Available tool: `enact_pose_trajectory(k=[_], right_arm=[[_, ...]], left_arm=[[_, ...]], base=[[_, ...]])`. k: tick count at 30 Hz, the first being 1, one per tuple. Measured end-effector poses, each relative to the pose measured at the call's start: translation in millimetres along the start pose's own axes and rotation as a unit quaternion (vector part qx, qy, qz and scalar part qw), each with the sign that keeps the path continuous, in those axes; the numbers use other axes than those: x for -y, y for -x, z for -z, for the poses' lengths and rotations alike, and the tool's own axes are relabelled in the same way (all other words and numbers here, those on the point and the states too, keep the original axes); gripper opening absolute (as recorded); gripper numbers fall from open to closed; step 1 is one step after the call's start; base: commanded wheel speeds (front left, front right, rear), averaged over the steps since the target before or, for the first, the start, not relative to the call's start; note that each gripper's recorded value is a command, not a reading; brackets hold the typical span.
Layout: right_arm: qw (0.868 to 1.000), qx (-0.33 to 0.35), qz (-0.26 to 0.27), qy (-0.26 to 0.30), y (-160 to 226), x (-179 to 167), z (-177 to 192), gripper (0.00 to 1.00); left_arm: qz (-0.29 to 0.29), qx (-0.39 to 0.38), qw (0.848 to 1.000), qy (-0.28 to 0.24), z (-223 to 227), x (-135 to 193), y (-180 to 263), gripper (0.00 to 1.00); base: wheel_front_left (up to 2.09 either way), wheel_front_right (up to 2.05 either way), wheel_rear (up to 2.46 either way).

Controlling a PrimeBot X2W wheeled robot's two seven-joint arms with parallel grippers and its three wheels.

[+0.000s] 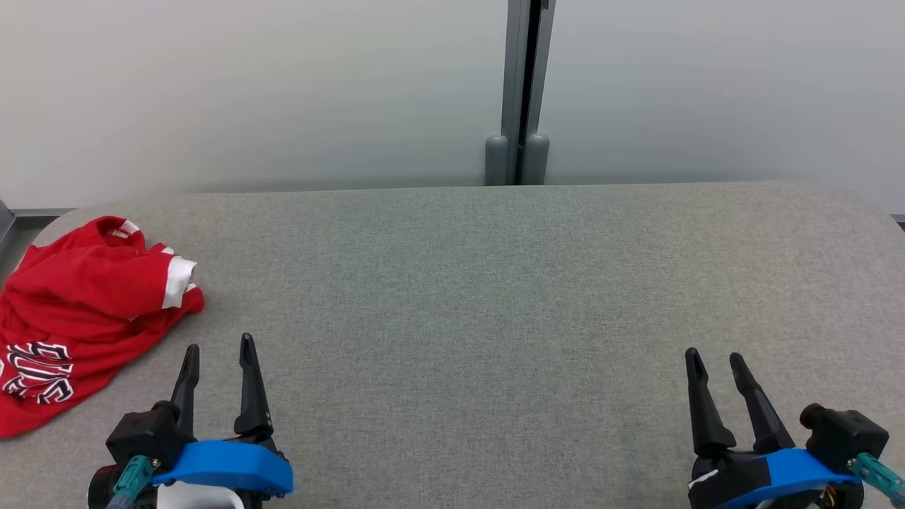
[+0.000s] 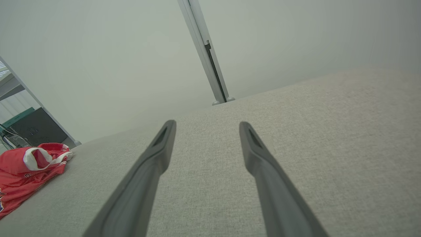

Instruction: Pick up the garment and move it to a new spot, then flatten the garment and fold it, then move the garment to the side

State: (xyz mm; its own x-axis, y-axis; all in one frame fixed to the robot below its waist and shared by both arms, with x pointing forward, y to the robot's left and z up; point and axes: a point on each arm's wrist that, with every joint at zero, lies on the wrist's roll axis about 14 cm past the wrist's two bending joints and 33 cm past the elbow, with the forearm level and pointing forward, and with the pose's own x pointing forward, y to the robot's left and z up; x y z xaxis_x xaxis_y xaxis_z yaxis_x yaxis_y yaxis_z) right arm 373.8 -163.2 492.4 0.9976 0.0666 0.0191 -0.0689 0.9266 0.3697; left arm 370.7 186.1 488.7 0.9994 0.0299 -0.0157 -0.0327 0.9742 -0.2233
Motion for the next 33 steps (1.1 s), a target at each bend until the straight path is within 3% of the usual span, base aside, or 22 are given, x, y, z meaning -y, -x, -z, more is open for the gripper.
enact_pose_trajectory(k=[33], right_arm=[[0.992,0.004,-0.040,0.122,4,-14,4,1.00]], left_arm=[[0.024,0.012,0.993,-0.111,4,7,6,1.00]], base=[[0.00,0.00,0.00]])
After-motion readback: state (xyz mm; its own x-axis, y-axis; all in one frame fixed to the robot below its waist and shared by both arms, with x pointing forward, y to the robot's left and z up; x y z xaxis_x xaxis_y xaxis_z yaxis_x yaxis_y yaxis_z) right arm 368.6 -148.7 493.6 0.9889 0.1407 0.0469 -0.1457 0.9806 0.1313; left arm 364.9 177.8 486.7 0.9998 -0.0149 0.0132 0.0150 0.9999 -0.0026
